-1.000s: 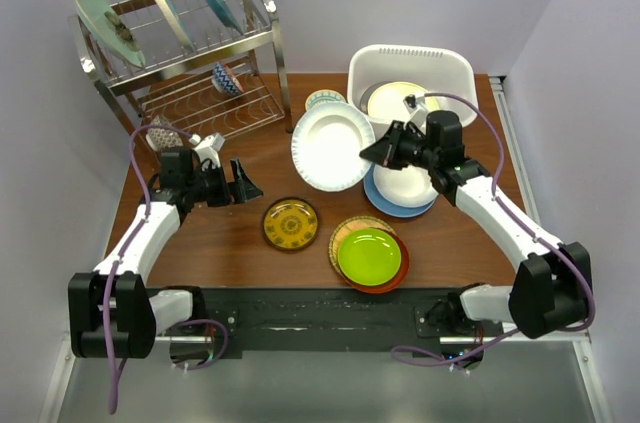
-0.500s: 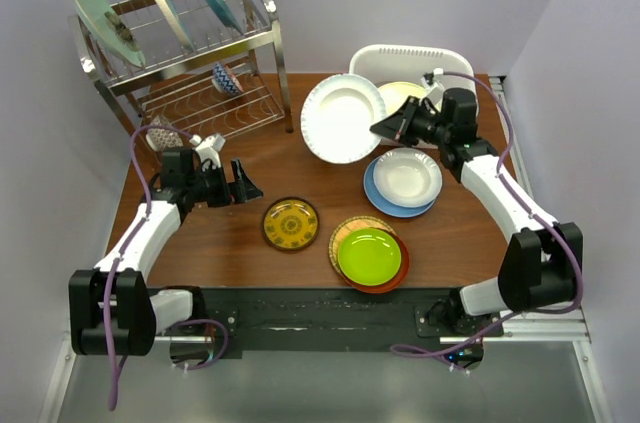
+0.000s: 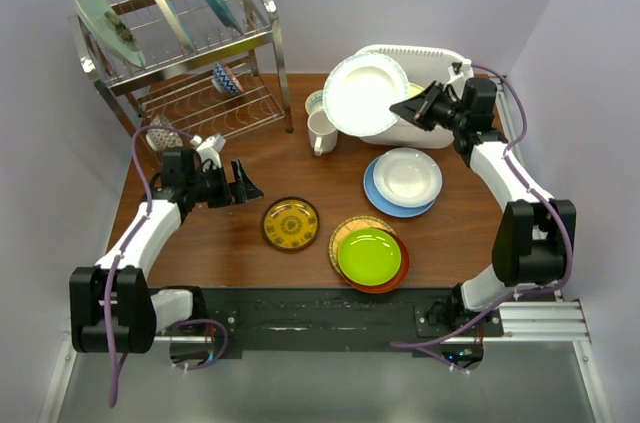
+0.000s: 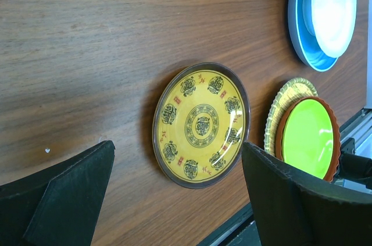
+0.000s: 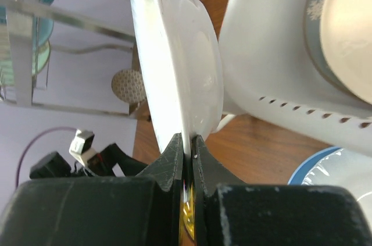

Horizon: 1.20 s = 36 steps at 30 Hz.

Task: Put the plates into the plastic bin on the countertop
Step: Place the plate in the plastic bin.

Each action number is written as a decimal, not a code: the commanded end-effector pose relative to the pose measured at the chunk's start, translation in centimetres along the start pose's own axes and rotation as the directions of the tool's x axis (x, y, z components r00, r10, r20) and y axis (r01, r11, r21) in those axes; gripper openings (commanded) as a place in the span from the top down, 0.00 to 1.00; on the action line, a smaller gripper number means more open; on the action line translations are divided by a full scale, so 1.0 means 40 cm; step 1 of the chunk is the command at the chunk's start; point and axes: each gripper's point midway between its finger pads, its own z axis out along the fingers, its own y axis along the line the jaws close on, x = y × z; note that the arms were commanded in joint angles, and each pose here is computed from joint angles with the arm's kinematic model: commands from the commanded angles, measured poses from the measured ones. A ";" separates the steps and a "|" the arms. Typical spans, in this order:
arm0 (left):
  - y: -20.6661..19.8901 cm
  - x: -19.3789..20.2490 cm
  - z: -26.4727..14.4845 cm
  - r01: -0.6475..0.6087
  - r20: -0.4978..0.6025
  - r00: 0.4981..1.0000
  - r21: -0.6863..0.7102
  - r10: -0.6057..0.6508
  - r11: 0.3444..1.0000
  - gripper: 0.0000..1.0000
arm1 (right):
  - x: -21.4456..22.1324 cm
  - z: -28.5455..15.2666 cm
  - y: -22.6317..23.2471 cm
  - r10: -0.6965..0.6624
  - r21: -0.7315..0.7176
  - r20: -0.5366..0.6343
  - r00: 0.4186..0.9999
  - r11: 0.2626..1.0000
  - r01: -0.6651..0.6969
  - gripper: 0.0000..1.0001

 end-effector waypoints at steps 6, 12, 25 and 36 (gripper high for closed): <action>-0.007 -0.007 0.002 0.005 0.007 1.000 0.024 -0.005 1.000 0.05 | -0.199 -0.050 0.118 -0.017 -0.161 0.186 0.982 0.986 0.047 1.00; -0.007 -0.006 0.003 0.004 0.004 1.000 0.028 -0.004 1.000 0.05 | -0.250 -0.041 0.076 0.014 -0.137 0.226 0.974 0.990 0.018 1.00; -0.007 -0.003 0.005 0.007 -0.001 1.000 0.031 -0.007 0.999 0.05 | -0.308 0.003 -0.017 0.068 -0.093 0.257 0.964 0.995 -0.045 1.00; -0.004 0.001 0.008 0.013 -0.010 1.000 0.030 -0.013 0.999 0.05 | -0.322 0.035 -0.126 0.101 -0.021 0.259 0.961 0.995 -0.099 1.00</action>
